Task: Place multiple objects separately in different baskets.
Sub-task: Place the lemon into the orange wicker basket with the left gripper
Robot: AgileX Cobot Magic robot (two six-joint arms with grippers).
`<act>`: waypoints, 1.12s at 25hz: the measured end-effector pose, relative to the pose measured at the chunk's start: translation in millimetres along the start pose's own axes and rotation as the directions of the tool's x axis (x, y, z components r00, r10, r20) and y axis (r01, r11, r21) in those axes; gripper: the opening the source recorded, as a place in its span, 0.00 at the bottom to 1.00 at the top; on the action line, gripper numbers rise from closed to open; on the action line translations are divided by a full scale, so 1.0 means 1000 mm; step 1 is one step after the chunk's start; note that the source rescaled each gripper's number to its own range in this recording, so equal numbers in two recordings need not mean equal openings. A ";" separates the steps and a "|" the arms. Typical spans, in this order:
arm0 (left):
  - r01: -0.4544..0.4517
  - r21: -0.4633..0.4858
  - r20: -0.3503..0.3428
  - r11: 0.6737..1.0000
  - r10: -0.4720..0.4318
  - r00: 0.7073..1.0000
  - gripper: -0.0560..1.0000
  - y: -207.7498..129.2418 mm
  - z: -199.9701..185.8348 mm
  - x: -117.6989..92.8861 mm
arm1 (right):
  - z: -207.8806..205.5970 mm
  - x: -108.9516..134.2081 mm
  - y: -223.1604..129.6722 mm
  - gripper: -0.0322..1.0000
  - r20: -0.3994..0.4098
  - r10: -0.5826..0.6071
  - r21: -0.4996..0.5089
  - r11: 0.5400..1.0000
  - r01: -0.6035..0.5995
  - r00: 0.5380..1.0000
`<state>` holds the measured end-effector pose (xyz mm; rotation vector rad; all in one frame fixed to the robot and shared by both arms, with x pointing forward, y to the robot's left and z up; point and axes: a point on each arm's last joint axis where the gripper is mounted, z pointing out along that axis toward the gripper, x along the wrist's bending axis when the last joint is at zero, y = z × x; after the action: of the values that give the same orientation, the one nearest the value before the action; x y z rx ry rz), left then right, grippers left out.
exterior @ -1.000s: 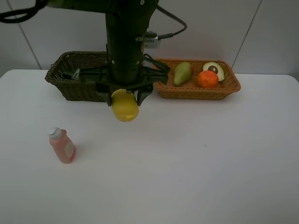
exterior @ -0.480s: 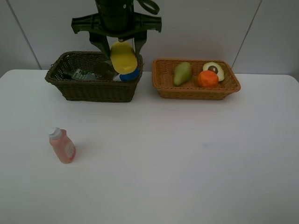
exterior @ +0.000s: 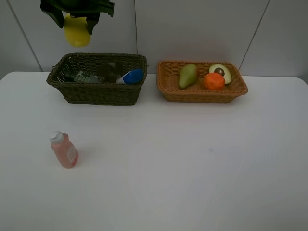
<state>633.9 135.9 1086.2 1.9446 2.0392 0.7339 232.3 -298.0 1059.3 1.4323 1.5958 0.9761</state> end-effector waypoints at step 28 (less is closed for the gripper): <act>-0.074 -0.009 0.017 0.997 0.074 0.997 0.79 0.008 0.120 -0.003 | 0.000 0.000 0.000 1.00 0.000 0.000 0.000 1.000 0.000 1.000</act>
<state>700.1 156.1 987.3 2.0243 1.9610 0.7379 232.3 -298.0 1059.3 1.4323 1.5958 0.9761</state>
